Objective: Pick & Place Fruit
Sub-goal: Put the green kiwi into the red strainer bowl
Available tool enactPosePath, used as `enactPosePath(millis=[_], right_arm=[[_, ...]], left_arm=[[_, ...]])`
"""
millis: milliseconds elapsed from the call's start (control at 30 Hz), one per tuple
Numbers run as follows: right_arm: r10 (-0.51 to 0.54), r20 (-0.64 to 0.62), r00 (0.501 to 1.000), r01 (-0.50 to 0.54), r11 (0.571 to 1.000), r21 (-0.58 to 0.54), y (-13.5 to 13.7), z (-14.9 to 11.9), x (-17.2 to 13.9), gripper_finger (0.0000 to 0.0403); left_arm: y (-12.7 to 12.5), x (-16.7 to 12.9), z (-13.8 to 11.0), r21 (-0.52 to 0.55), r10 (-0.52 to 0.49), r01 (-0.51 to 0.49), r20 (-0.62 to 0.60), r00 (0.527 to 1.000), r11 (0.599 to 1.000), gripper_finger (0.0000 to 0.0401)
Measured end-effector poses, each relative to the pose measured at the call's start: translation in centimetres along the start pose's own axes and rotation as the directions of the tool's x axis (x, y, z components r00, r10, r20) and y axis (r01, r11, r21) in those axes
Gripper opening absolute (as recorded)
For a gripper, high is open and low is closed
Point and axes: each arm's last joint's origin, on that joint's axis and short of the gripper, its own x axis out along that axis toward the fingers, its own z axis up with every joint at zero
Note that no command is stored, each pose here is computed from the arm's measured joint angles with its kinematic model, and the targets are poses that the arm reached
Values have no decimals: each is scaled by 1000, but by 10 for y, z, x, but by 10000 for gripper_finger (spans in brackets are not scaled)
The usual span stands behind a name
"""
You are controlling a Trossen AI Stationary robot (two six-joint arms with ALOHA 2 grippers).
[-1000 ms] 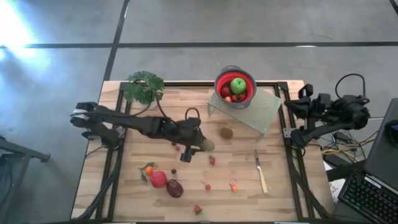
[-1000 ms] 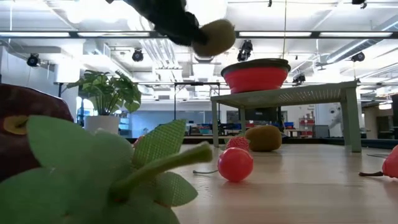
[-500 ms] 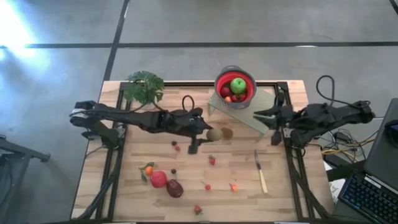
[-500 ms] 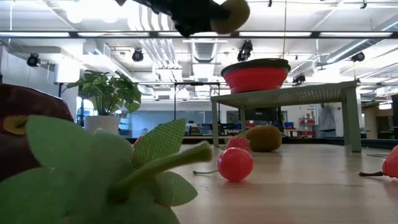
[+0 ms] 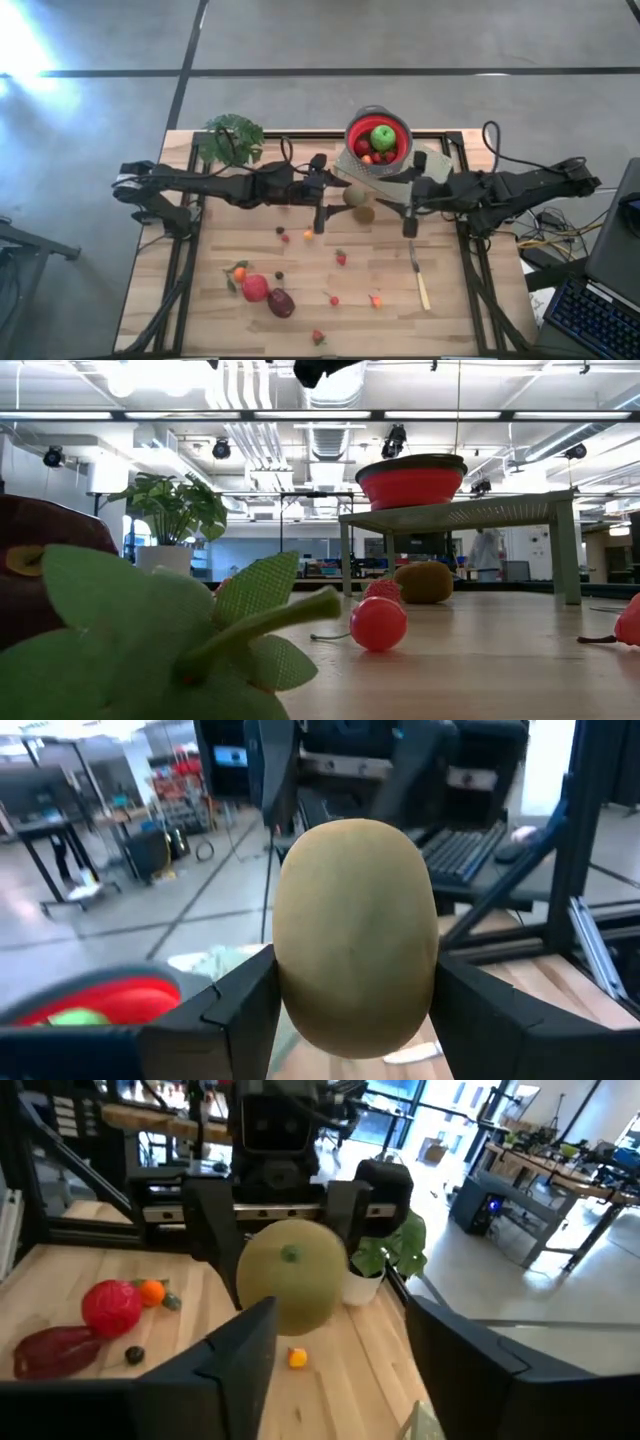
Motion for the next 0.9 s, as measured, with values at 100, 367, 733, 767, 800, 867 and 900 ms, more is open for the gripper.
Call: enactPosePath(millis=[100,367,733,767,800,867,900], right_arm=[[-8,-31,999,8,1000,-14,2,5,10,248],[-4,-81,997,0,999,-47,11,16,32,287],[-9,-91,996,4,998,-61,15,26,50,270],[-10,-92,996,4,998,-63,15,25,49,260],[-10,-92,996,4,998,-63,15,25,49,249],[-8,-88,996,3,998,-60,14,26,47,225],[-8,-87,996,3,998,-60,14,26,47,213]], left_arm=[[2,0,1,15,10,-10,16,1000,1000,227],[4,0,2,16,26,-26,22,999,1000,227],[4,0,2,52,26,-28,30,999,998,227],[4,0,2,57,25,-27,30,999,998,227],[4,0,2,61,25,-27,30,999,998,227],[4,0,3,64,23,-25,35,999,998,227],[4,0,3,64,23,-25,36,999,998,227]])
